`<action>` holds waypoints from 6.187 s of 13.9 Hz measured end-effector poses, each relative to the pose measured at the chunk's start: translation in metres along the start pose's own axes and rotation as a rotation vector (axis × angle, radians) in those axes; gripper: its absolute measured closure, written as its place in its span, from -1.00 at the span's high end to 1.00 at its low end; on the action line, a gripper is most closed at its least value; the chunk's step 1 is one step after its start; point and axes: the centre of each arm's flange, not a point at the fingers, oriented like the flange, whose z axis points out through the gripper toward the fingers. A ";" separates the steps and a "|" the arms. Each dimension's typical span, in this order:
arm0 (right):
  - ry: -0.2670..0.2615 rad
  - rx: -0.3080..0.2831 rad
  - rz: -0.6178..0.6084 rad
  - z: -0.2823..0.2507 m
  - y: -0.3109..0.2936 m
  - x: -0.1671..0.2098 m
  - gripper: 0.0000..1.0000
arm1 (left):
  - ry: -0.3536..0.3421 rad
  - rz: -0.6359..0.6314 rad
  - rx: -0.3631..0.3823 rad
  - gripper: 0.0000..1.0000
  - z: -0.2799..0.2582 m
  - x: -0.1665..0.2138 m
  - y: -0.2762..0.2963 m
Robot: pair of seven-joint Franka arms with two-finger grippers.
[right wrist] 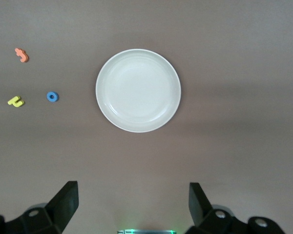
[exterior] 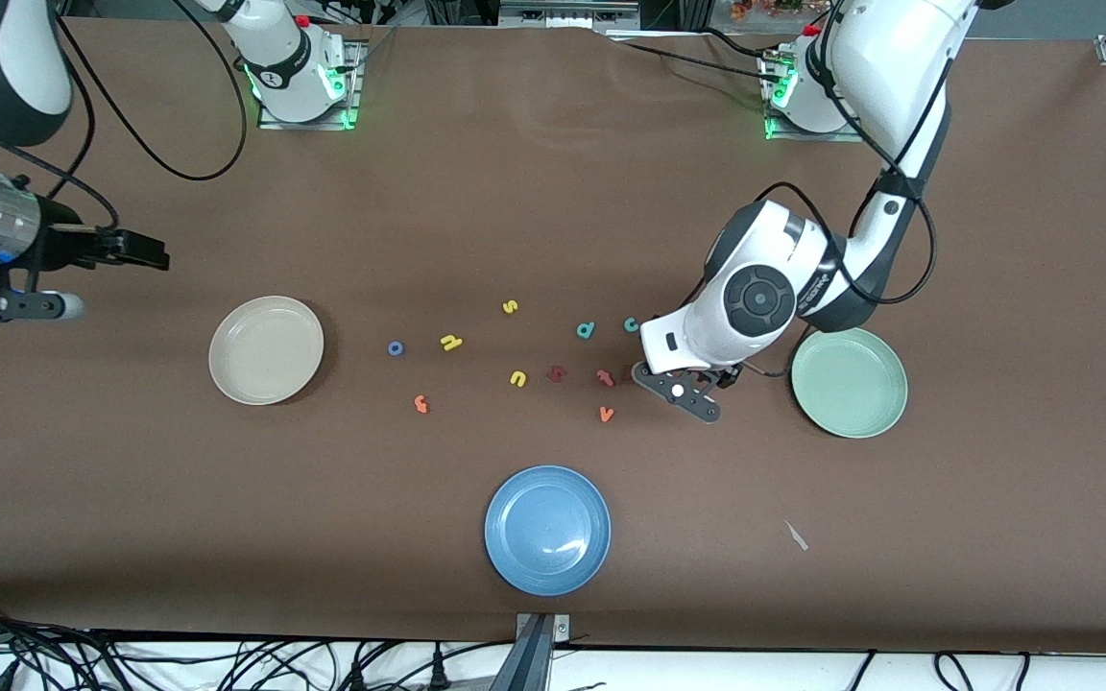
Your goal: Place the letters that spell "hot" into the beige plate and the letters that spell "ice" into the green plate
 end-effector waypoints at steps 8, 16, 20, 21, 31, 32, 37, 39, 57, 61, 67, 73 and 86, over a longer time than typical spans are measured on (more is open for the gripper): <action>0.069 0.015 0.078 0.114 -0.100 0.011 1.00 | 0.003 0.327 -0.008 0.77 0.048 0.005 0.002; 0.152 0.084 0.222 0.205 -0.232 0.011 1.00 | 0.014 0.414 0.058 0.44 0.096 -0.003 0.021; 0.169 0.089 0.219 0.275 -0.253 0.022 1.00 | 0.028 0.414 0.059 0.22 0.107 -0.001 0.020; 0.177 0.085 0.216 0.283 -0.249 0.027 1.00 | 0.029 0.413 0.059 0.22 0.109 -0.001 0.020; 0.164 0.056 0.263 0.330 -0.221 0.019 1.00 | 0.028 0.419 0.066 0.05 0.120 -0.002 0.018; 0.166 0.057 0.263 0.329 -0.221 0.019 1.00 | 0.032 0.419 0.068 -0.22 0.119 -0.002 0.017; 0.173 0.061 0.263 0.327 -0.221 0.020 0.82 | 0.035 0.418 0.071 -0.49 0.118 -0.001 0.016; 0.174 0.061 0.262 0.327 -0.221 0.020 0.60 | 0.021 0.413 0.071 -0.49 0.114 -0.002 0.012; 0.191 0.067 0.266 0.325 -0.217 0.023 -0.06 | -0.231 0.380 0.165 -0.49 0.049 -0.103 -0.202; 0.195 0.069 0.268 0.325 -0.216 0.024 -0.23 | -0.204 0.373 0.155 -0.49 0.087 -0.127 -0.221; 0.211 0.081 0.267 0.324 -0.216 0.025 -0.44 | -0.197 0.387 0.157 0.61 0.073 -0.119 -0.211; 0.214 0.084 0.267 0.324 -0.217 0.025 -0.44 | -0.172 0.250 0.158 1.00 0.002 -0.069 -0.110; 0.147 -0.093 0.069 0.222 -0.101 0.044 -0.44 | 0.021 -0.177 -0.016 0.25 0.050 0.002 0.046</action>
